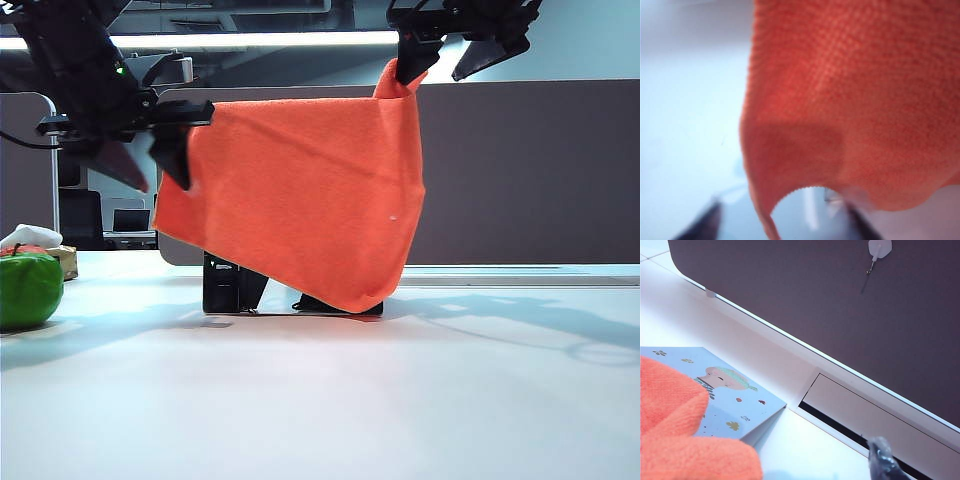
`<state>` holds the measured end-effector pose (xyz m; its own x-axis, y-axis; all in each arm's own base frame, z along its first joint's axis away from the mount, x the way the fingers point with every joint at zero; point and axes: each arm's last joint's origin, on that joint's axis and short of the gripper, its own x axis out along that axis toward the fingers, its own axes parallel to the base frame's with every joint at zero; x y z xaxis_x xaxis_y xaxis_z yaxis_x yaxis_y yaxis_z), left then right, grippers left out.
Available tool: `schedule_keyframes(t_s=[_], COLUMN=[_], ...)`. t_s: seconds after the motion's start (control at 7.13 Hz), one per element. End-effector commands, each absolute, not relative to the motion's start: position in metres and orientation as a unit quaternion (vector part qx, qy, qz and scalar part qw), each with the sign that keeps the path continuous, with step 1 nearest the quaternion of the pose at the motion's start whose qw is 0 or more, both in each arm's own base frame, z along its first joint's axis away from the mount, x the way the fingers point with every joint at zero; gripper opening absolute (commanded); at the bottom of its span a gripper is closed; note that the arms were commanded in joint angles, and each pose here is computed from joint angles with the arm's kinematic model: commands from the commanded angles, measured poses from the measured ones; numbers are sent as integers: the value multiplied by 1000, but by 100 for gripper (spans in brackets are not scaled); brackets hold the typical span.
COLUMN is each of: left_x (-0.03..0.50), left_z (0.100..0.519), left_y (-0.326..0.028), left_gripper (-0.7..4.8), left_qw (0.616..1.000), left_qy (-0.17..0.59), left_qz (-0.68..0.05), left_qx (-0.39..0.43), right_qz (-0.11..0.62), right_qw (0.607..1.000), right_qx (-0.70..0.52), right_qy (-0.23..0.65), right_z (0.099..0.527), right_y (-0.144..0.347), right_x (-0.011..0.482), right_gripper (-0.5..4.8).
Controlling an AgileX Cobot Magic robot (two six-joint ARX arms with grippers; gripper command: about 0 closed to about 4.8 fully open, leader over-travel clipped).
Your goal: Pick up the cloth from the table and use it to cover the mirror.
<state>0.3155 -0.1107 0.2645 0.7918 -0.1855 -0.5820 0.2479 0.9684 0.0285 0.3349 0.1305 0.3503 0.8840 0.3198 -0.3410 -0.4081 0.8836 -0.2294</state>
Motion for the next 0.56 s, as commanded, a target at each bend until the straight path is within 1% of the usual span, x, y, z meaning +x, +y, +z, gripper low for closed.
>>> schedule_keyframes(t_s=[0.14, 0.42, 0.56], left_x=[316, 323, 326], left_z=[268, 270, 270], left_y=[-110, -94, -82], left_gripper=[365, 361, 331], left_qw=[948, 953, 952], left_qy=[288, 275, 278], left_qz=[-111, -99, -108], left_qx=[81, 81, 65], right_qz=[190, 190, 191], right_qw=[961, 961, 961], right_qx=[-148, -148, -148], right_qy=[135, 136, 138], right_z=[355, 355, 355], right_y=[131, 131, 131], right_x=[334, 334, 334], right_gripper=[441, 440, 440])
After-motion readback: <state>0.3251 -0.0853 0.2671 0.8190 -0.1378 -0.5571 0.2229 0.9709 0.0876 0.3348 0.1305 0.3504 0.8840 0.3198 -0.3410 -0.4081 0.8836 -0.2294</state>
